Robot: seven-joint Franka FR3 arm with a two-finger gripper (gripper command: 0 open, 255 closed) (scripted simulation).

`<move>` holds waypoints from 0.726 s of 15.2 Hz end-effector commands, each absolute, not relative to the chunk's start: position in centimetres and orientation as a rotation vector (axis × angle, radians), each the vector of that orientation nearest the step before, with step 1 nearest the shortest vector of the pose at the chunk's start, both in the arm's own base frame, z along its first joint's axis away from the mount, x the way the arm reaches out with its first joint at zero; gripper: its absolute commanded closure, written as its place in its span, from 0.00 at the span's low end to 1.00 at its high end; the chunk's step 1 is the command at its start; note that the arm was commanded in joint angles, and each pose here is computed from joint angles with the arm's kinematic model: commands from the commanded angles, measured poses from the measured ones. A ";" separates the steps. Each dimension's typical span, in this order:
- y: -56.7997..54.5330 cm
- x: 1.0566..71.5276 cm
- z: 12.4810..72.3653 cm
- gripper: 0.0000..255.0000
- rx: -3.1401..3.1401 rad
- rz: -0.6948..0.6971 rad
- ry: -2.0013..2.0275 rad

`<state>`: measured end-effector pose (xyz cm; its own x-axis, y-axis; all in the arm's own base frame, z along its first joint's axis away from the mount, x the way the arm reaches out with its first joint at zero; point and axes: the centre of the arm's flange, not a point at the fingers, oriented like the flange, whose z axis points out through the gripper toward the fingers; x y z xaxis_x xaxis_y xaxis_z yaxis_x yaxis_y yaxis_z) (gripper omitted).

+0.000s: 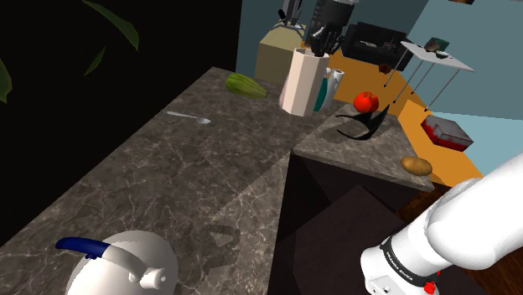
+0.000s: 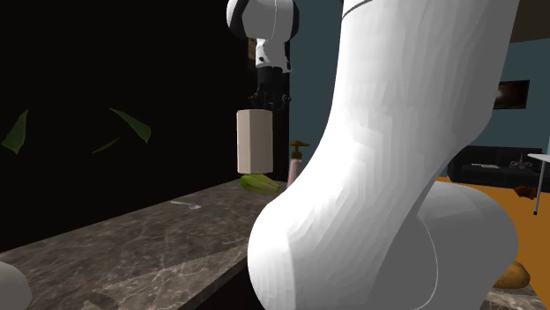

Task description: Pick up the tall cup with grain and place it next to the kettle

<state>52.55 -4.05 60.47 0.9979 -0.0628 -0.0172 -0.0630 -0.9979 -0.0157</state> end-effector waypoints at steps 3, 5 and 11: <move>-4.0 52.6 62.6 1.00 -3.124 0.025 0.098; -4.0 52.6 63.6 1.00 -3.124 0.025 0.098; 0.7 50.1 64.3 1.00 -3.124 0.025 0.098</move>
